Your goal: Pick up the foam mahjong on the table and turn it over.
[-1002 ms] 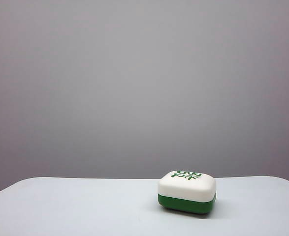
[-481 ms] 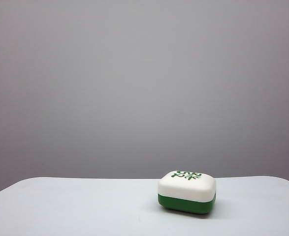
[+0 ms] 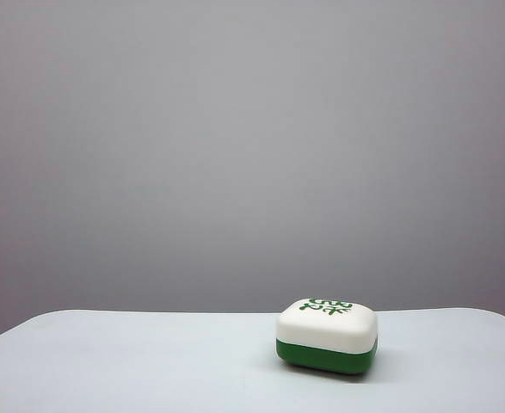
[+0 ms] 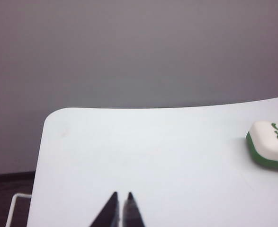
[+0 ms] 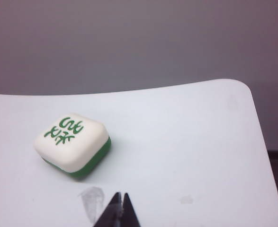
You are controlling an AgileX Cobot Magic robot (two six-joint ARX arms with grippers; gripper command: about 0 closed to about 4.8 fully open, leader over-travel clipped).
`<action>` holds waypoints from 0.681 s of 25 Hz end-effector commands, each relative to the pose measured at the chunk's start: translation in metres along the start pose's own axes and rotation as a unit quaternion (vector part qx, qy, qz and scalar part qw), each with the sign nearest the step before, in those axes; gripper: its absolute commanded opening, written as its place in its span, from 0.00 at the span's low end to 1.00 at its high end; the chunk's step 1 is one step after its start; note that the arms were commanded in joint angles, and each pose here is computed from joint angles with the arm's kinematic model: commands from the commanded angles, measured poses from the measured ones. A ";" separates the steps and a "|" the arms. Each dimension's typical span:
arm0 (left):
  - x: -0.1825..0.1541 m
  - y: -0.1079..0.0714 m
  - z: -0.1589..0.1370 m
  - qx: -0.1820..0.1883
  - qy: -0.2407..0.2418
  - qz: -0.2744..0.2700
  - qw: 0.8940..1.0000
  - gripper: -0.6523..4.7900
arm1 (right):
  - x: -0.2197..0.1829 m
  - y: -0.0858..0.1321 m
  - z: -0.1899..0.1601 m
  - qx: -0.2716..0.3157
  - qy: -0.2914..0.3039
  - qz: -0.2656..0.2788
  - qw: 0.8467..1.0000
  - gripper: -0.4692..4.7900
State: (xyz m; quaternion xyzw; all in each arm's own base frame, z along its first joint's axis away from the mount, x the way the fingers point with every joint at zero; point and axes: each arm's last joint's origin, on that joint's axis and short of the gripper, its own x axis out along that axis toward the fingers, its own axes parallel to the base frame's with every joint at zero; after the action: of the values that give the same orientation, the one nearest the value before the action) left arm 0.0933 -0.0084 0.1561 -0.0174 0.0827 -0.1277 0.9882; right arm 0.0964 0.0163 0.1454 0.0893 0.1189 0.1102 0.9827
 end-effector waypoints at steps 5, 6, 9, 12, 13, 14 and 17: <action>0.002 0.003 -0.006 -0.004 0.006 0.044 0.999 0.15 | 0.001 -0.002 -0.002 -0.002 -0.002 -0.031 1.000 0.08; 0.002 0.003 -0.006 -0.012 0.005 0.044 0.999 0.15 | 0.001 -0.002 -0.002 -0.003 -0.003 -0.029 1.000 0.08; 0.002 0.003 -0.006 -0.012 0.005 0.044 0.999 0.15 | 0.001 -0.002 -0.002 -0.003 -0.003 -0.030 1.000 0.08; 0.002 0.003 -0.006 -0.012 0.005 0.044 0.999 0.15 | 0.001 -0.002 -0.002 -0.003 -0.003 -0.030 1.000 0.08; 0.002 0.003 -0.006 -0.012 0.005 0.044 0.999 0.15 | 0.001 -0.002 -0.002 -0.003 -0.003 -0.030 1.000 0.08; 0.002 0.003 -0.006 -0.012 0.005 0.044 0.999 0.16 | 0.001 -0.002 -0.002 -0.003 -0.003 -0.030 1.000 0.08; 0.002 0.003 -0.006 -0.012 0.005 0.044 0.999 0.16 | 0.001 -0.002 -0.002 -0.003 -0.003 -0.030 1.000 0.08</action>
State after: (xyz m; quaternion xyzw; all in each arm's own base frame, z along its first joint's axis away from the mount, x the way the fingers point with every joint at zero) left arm 0.0948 -0.0061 0.1507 -0.0242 0.0892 -0.0867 0.9919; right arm 0.0966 0.0147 0.1447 0.0849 0.1192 0.0813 0.9859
